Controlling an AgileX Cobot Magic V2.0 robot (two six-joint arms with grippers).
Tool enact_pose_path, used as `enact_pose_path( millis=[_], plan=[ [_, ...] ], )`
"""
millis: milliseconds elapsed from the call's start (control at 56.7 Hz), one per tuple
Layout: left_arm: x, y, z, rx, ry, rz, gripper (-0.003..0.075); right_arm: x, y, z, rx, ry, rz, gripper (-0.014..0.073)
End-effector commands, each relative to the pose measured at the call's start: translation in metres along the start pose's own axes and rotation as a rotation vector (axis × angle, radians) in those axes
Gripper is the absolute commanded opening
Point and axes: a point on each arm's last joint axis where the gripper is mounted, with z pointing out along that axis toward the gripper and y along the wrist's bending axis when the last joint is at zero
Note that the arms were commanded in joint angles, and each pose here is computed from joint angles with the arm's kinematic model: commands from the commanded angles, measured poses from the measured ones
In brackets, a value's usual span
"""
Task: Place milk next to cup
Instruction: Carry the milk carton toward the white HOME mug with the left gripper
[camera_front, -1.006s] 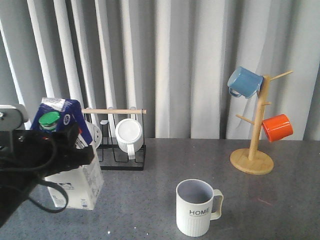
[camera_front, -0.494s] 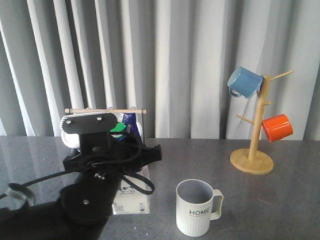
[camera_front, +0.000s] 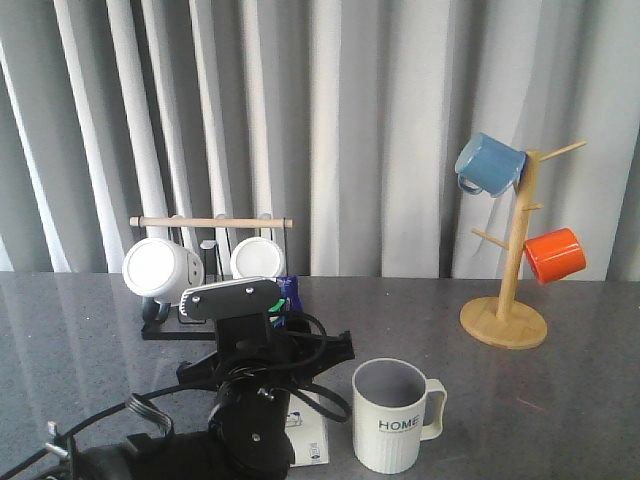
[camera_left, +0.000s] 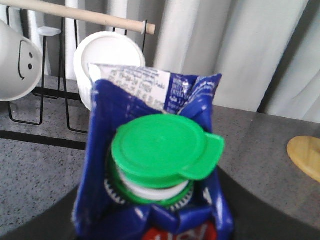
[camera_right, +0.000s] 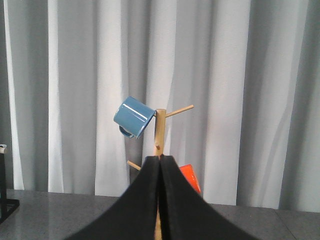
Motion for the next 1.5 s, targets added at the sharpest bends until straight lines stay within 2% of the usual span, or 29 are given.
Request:
enact_pose_path(
  millis=[0,141,547,1253,1359,1482],
  plan=[
    [-0.028,-0.005,-0.007,0.010,-0.110,-0.017,-0.0006,-0.015,0.000,-0.001,-0.001,-0.095,-0.010,-0.0008],
    [-0.019,-0.008,-0.002,0.026,-0.112,0.033,-0.0006,-0.015,0.000,-0.001,-0.001,-0.095,-0.010,-0.0008],
    [-0.009,-0.014,0.001,0.089,-0.039,0.045,-0.0006,-0.015,0.000,-0.001,-0.001,-0.095,-0.010,-0.0008],
    [-0.010,-0.012,0.001,0.071,-0.057,0.045,0.0001,-0.015,0.000,-0.001,-0.001,-0.095,-0.010,-0.0008],
    [-0.010,-0.012,0.001,0.071,-0.057,0.045,0.0034,-0.015,0.000,-0.001,-0.001,-0.095,-0.010,-0.0008],
    [-0.011,-0.011,0.001,0.061,-0.068,0.050,0.0142,-0.015,0.000,-0.001,-0.001,-0.095,-0.010,-0.0008]
  ],
)
